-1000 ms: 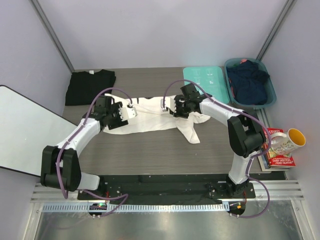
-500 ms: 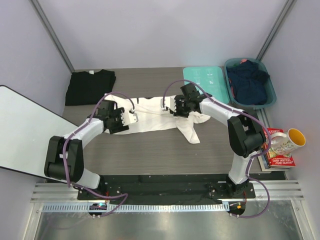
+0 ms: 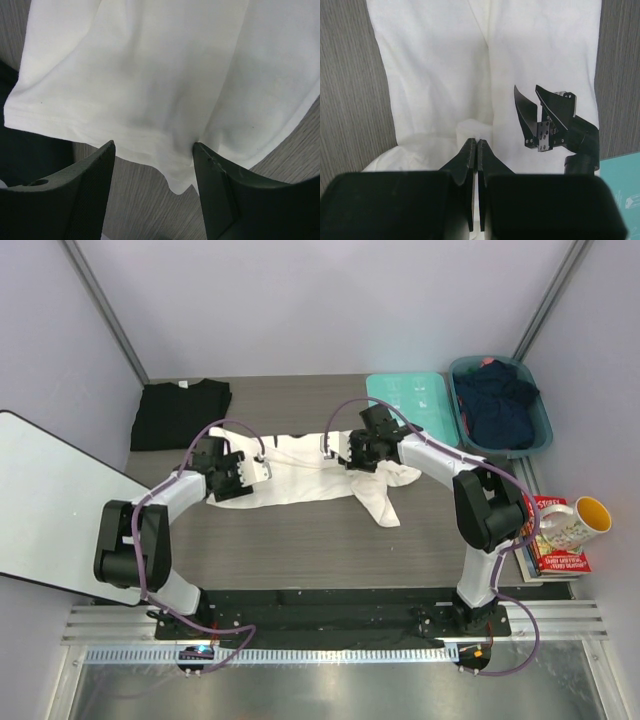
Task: Fold and stack the t-shirts
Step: Flatten the tshirt out
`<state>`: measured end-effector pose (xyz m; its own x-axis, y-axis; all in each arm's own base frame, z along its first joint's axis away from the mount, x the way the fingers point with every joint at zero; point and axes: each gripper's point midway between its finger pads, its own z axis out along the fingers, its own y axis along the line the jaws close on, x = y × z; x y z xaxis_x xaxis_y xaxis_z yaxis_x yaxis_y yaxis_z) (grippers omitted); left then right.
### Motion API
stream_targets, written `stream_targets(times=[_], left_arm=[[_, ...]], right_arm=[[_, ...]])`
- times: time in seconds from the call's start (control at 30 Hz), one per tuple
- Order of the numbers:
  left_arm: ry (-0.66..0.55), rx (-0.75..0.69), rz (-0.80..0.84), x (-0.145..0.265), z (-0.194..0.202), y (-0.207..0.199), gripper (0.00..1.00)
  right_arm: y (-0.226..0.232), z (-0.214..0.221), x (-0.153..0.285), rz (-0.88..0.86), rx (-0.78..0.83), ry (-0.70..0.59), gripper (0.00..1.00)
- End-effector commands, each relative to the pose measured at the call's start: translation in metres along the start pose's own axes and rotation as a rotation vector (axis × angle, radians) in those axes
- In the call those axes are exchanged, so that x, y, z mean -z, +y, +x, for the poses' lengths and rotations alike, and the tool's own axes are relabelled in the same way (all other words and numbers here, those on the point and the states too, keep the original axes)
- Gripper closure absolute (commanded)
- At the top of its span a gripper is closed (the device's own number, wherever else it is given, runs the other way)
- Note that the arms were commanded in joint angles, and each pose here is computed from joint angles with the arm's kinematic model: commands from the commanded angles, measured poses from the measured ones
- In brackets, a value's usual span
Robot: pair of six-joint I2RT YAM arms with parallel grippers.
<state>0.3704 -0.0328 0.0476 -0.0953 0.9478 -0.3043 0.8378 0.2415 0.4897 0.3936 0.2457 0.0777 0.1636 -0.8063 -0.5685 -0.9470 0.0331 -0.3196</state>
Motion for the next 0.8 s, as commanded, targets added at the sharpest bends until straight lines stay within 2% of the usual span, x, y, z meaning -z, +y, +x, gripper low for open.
stream_targets(times=[0.0, 0.17, 0.27, 0.3, 0.37, 0.5, 0.53, 0.77], left_arm=[[-0.021, -0.026, -0.036, 0.002, -0.004, 0.023, 0.36], [-0.012, -0.028, -0.019, -0.002, -0.003, 0.025, 0.39], [-0.007, -0.035, 0.008, -0.001, -0.002, 0.022, 0.48], [-0.003, -0.031, 0.024, 0.0, -0.001, 0.019, 0.57], [-0.004, -0.039, 0.034, 0.002, -0.001, 0.019, 0.59], [-0.016, -0.02, 0.007, 0.015, -0.002, 0.027, 0.37], [-0.023, -0.017, 0.006, 0.017, -0.003, 0.028, 0.34], [-0.051, -0.007, 0.049, 0.023, -0.008, 0.018, 0.31]], right_arm=[[-0.016, -0.013, 0.003, 0.04, 0.027, -0.023, 0.95], [-0.018, -0.012, 0.002, 0.041, 0.025, -0.018, 0.95], [-0.018, -0.012, 0.001, 0.043, 0.025, -0.018, 0.96], [-0.019, -0.012, 0.002, 0.045, 0.027, -0.017, 0.96], [-0.019, -0.011, 0.001, 0.043, 0.026, -0.012, 0.96], [-0.019, -0.009, 0.001, 0.048, 0.03, -0.004, 0.96], [-0.02, -0.009, 0.001, 0.05, 0.032, -0.003, 0.96], [-0.021, -0.011, 0.0, 0.049, 0.032, -0.01, 0.96]])
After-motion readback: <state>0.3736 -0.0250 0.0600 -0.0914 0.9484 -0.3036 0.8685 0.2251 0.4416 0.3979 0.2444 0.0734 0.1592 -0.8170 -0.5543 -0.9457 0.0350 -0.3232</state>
